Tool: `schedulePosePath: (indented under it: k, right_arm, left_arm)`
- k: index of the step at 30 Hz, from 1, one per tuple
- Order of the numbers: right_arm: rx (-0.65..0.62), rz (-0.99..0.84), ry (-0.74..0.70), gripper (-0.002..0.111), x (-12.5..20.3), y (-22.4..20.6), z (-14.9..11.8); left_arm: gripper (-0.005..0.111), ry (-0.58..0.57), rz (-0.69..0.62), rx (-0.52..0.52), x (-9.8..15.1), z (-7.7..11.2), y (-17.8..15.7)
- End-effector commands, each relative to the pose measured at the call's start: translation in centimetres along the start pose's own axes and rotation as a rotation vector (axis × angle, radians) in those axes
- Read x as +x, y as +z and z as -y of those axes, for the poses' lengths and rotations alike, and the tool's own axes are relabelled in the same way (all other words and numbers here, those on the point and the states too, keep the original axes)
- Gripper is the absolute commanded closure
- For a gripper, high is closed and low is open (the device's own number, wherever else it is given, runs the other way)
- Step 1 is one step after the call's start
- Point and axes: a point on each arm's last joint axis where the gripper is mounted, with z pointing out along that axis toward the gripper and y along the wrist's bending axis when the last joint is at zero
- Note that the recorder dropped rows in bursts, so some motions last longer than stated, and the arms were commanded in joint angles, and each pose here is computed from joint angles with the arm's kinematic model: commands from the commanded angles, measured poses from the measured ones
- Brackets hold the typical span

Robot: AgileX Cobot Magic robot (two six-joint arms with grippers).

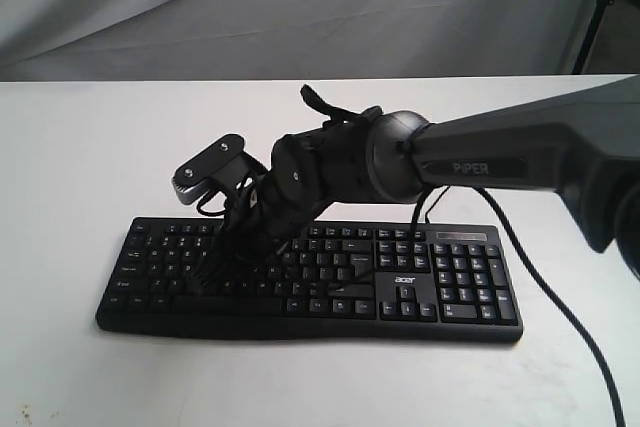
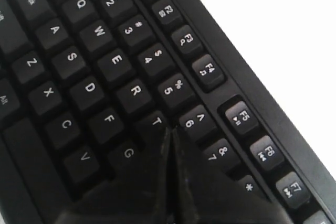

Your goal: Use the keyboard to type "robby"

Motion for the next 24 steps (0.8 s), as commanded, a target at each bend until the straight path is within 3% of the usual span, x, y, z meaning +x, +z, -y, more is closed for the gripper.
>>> schedulePosePath:
  k: [1,9,14,17,19,24]
  right_arm:
    - [0.011,0.003,-0.025,0.108,-0.1,0.1,0.2]
    - [0.038,0.063,-0.042,0.108,-1.8,-3.7,0.6]
    - [0.059,0.152,-0.049,0.108,-1.8,-10.3,-0.1]
    - [0.073,0.174,-0.015,0.108,1.2,-14.8,-0.8]
    - [0.088,0.262,0.062,0.108,5.2,-18.8,-1.6]
    - [0.12,0.463,0.107,0.108,13.5,-23.2,-2.8]
  left_arm:
    - [0.107,0.003,0.007,0.005,0.1,0.0,0.0]
    - [0.107,0.003,0.007,0.005,0.1,0.0,0.0]
    - [0.107,0.003,0.007,0.005,0.1,0.0,0.0]
    - [0.107,0.003,0.007,0.005,0.1,0.0,0.0]
    - [0.107,0.003,0.007,0.005,0.1,0.0,0.0]
    - [0.107,0.003,0.007,0.005,0.1,0.0,0.0]
